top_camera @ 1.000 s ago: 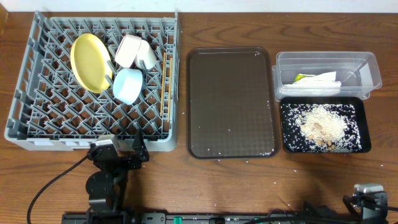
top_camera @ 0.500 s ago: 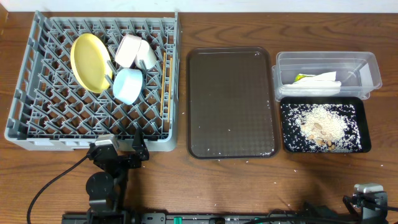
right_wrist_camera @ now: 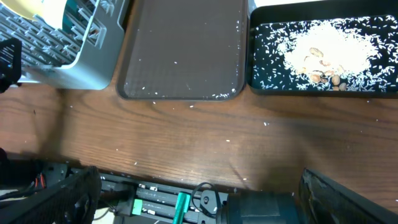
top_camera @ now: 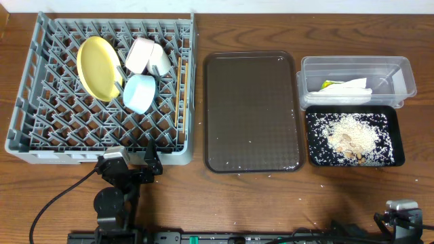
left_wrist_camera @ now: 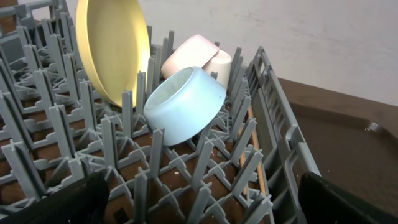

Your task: Sort waste into correct bins and load items into the dishwasher

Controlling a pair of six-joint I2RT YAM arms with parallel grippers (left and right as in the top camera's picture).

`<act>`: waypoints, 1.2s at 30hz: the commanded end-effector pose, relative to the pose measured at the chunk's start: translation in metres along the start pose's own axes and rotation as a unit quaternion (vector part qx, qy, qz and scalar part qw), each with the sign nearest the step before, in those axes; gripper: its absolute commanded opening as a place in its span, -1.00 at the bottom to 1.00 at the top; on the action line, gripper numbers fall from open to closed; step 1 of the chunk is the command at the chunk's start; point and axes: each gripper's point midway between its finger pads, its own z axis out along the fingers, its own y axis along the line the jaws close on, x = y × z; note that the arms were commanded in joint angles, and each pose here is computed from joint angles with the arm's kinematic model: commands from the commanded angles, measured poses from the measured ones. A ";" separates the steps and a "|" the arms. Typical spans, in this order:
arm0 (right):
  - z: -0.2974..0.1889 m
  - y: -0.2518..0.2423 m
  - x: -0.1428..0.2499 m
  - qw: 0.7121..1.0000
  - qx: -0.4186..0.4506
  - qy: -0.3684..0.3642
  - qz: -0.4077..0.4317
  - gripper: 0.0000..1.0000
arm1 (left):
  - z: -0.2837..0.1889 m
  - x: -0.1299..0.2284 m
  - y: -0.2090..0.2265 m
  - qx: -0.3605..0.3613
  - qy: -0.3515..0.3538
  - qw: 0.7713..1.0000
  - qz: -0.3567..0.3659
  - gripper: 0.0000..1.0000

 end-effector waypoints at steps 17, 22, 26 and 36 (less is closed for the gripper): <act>0.035 -0.006 -0.055 0.981 0.037 -0.090 -0.167 0.99 | 0.003 0.012 0.003 -0.001 0.012 1.000 0.000 0.96; 0.099 -0.017 -0.069 0.969 0.051 -0.112 -0.216 0.99 | 0.003 0.012 0.003 -0.001 0.012 1.000 0.000 0.96; 0.147 -0.020 -0.067 0.962 0.031 -0.158 -0.222 0.98 | 0.003 0.012 0.003 -0.001 0.012 1.000 0.000 0.96; 0.207 -0.034 -0.040 0.947 0.015 -0.222 -0.230 0.98 | 0.003 0.012 0.003 -0.001 0.012 1.000 0.000 0.96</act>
